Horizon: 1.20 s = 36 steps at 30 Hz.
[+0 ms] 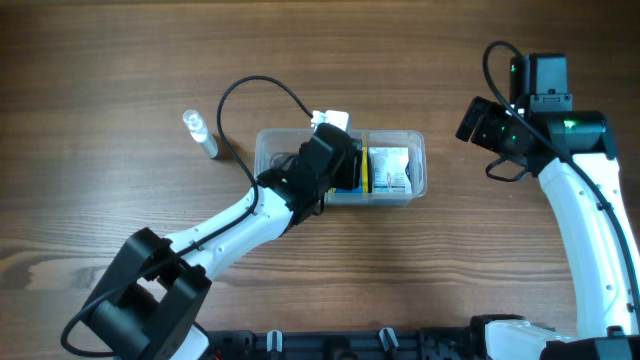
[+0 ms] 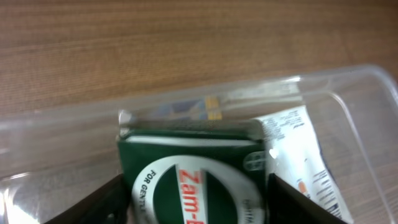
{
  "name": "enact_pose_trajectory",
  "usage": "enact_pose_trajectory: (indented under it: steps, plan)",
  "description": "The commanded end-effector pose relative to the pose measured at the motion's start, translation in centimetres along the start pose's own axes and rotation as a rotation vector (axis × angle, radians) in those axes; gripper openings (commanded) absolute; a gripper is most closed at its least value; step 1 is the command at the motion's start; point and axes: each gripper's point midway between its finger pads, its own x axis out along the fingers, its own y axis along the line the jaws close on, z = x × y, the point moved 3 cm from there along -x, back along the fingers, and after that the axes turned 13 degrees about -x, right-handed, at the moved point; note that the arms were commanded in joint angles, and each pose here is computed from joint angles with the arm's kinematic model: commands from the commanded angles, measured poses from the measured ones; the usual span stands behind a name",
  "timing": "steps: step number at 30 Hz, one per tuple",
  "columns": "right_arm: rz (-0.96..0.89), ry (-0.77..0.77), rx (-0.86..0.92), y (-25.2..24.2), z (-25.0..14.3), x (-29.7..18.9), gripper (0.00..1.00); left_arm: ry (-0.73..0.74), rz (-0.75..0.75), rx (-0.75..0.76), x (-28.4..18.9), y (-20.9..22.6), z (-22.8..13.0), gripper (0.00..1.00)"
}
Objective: Pack container
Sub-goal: 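Lower the Zam-Buk box into the container's middle and release, then move the left gripper over the white spray bottle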
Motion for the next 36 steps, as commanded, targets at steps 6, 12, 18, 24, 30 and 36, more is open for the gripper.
enact_pose_trajectory:
  steps: [6, 12, 18, 24, 30, 36]
  plan:
    - [-0.004, -0.006, -0.007, -0.1, 0.3, 0.0, 1.0, -0.029, -0.009, -0.022, 0.2, -0.4, 0.7, 0.87]
    - [-0.004, -0.006, -0.007, -0.1, 0.3, 0.0, 1.0, -0.052, -0.03, -0.025, -0.7, -1.0, 1.4, 0.82]
    - [-0.004, -0.006, -0.007, -0.1, 0.3, 0.0, 1.0, -0.152, -0.114, -0.036, -5.2, -2.9, 4.4, 0.78]
    - [-0.004, -0.006, -0.008, -0.1, 0.3, 0.0, 1.0, -0.313, -0.038, -0.097, -12.0, -0.1, 8.5, 0.88]
    - [-0.004, -0.006, -0.007, -0.1, 0.3, 0.0, 1.0, -0.381, 0.177, -0.251, -17.0, 9.0, 11.1, 0.93]
    - [-0.004, -0.006, -0.008, -0.1, 0.3, 0.0, 1.0, -0.368, 0.273, -0.384, -19.4, 16.6, 12.1, 0.89]
